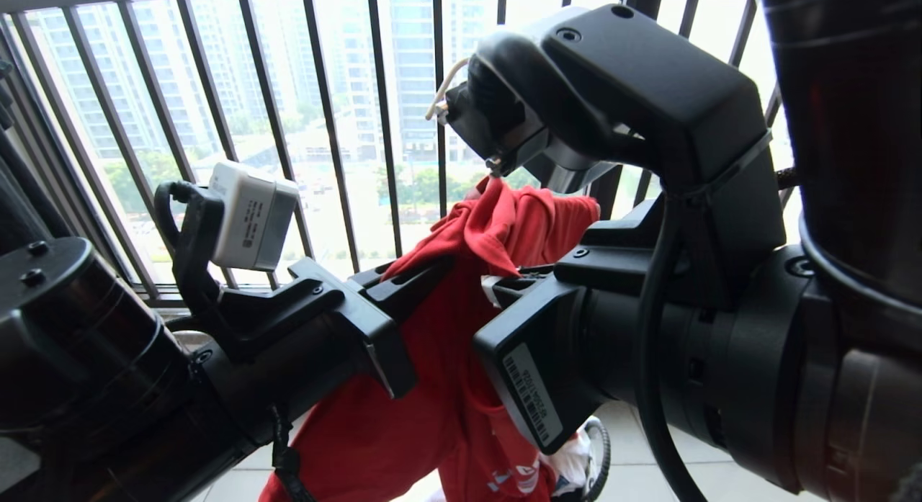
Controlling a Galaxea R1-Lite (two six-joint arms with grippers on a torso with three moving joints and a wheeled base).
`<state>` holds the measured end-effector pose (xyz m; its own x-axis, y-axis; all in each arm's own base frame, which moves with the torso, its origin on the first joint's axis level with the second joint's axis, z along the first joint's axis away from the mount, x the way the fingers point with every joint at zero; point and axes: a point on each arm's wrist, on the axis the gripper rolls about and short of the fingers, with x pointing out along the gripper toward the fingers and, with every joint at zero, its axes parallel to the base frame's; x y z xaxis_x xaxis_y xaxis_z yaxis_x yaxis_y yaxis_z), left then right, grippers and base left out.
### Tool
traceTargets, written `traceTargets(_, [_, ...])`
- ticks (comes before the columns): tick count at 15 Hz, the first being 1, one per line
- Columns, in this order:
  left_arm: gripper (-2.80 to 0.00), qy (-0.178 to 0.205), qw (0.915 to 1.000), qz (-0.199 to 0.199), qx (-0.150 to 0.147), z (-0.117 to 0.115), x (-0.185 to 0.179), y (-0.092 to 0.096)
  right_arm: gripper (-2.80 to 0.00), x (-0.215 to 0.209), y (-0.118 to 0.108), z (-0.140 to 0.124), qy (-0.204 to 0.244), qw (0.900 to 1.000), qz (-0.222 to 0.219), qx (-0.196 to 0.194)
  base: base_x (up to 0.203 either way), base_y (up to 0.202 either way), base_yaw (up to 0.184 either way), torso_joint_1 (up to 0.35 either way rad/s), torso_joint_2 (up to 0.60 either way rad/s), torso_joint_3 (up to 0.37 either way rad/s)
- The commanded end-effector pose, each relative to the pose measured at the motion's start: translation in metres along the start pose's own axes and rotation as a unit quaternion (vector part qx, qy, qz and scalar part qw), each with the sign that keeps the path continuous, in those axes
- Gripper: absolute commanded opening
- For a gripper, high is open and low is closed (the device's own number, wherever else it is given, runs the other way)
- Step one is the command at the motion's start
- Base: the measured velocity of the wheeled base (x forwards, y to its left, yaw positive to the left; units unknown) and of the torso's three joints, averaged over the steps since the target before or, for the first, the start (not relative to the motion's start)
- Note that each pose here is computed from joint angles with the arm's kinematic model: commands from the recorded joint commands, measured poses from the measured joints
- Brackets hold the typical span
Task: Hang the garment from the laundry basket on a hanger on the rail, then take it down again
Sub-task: Hang the clothes on the clothes rack
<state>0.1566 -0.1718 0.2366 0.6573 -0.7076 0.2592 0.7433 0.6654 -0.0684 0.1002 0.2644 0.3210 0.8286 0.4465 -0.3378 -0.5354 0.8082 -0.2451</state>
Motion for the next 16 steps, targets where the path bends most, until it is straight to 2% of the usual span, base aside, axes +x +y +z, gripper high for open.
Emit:
traceTargets(1, [-2.8,-0.009,1.0,0.0,-0.001,0.004,-0.002,0.0,-2.8,-0.003,-0.002,-0.002,0.001,1.0,-0.002,-0.001,0.0,0.0,0.0,0.0,0.0,0.0])
traceTargets(7, [-2.8,-0.015,0.9999,-0.001,-0.001,0.007,-0.002,-0.001,-2.8,-0.014,0.004,-0.023,0.019,0.999,0.024,-0.041,0.0,0.0,0.0,0.0,0.0,0.0])
traceTargets(16, [-2.8,-0.004,1.0,0.001,0.0,0.001,0.002,0.0,-2.8,-0.014,0.002,-0.027,0.022,0.999,0.022,-0.041,0.0,0.0,0.0,0.0,0.0,0.0])
